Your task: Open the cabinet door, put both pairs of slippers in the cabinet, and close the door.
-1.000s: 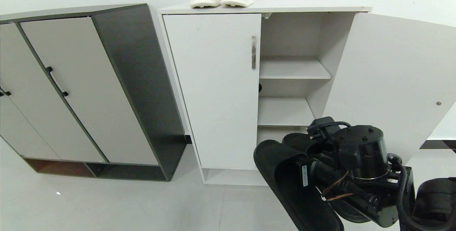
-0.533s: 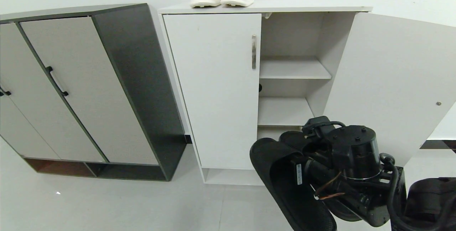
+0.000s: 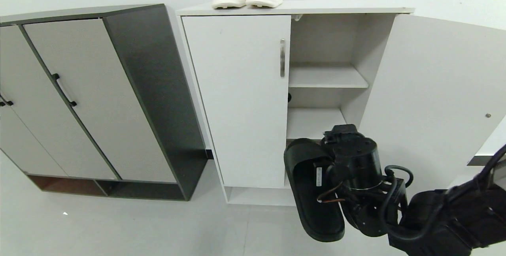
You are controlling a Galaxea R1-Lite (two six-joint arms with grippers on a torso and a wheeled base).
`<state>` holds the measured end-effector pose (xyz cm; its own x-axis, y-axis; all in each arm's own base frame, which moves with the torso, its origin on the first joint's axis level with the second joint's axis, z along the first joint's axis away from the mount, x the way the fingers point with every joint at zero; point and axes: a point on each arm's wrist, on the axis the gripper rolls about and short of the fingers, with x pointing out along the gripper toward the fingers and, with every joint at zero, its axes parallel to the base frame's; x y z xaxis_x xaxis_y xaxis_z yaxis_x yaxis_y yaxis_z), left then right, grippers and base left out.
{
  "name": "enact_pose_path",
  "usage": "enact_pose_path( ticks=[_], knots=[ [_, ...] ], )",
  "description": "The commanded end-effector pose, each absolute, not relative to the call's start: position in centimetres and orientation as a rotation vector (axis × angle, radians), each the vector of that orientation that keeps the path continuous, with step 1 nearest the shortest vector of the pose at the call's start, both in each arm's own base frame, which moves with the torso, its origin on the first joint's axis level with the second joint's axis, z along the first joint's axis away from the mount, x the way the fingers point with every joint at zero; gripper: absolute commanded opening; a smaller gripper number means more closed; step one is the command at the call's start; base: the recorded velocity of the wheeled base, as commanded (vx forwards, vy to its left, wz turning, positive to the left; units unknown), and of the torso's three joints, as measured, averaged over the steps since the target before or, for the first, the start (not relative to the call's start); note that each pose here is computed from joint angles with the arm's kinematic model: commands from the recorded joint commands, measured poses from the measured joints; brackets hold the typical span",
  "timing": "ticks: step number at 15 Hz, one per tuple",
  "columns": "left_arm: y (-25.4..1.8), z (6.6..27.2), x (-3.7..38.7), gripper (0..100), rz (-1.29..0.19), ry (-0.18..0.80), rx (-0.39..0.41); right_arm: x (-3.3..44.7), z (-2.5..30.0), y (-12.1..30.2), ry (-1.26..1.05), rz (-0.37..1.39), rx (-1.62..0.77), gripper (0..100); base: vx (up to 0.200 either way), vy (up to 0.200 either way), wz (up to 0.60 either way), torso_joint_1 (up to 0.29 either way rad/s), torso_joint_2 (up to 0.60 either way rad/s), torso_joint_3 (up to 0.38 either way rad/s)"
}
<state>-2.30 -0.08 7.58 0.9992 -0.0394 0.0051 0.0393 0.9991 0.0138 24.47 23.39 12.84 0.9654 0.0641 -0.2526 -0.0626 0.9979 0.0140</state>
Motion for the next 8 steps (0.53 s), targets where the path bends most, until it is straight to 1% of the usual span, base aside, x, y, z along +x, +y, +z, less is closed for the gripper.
enact_pose_path(
  ticks=[1,4,8],
  knots=[
    [-0.1,7.6,-2.3,0,-0.040,-0.002,0.014,25.2,11.3,24.1,0.283,0.055,-0.017,0,0.000,-0.200,0.00,0.002,0.00,0.002],
    [-0.1,7.6,-2.3,0,-0.040,-0.002,0.015,25.3,10.6,24.3,0.297,0.053,-0.030,0,0.000,-0.200,0.00,-0.002,0.00,0.005],
    [-0.1,7.6,-2.3,0,-0.040,-0.002,0.014,25.4,9.8,24.6,0.310,0.056,-0.044,0,0.000,0.000,0.00,0.000,0.00,0.000]
  ],
)
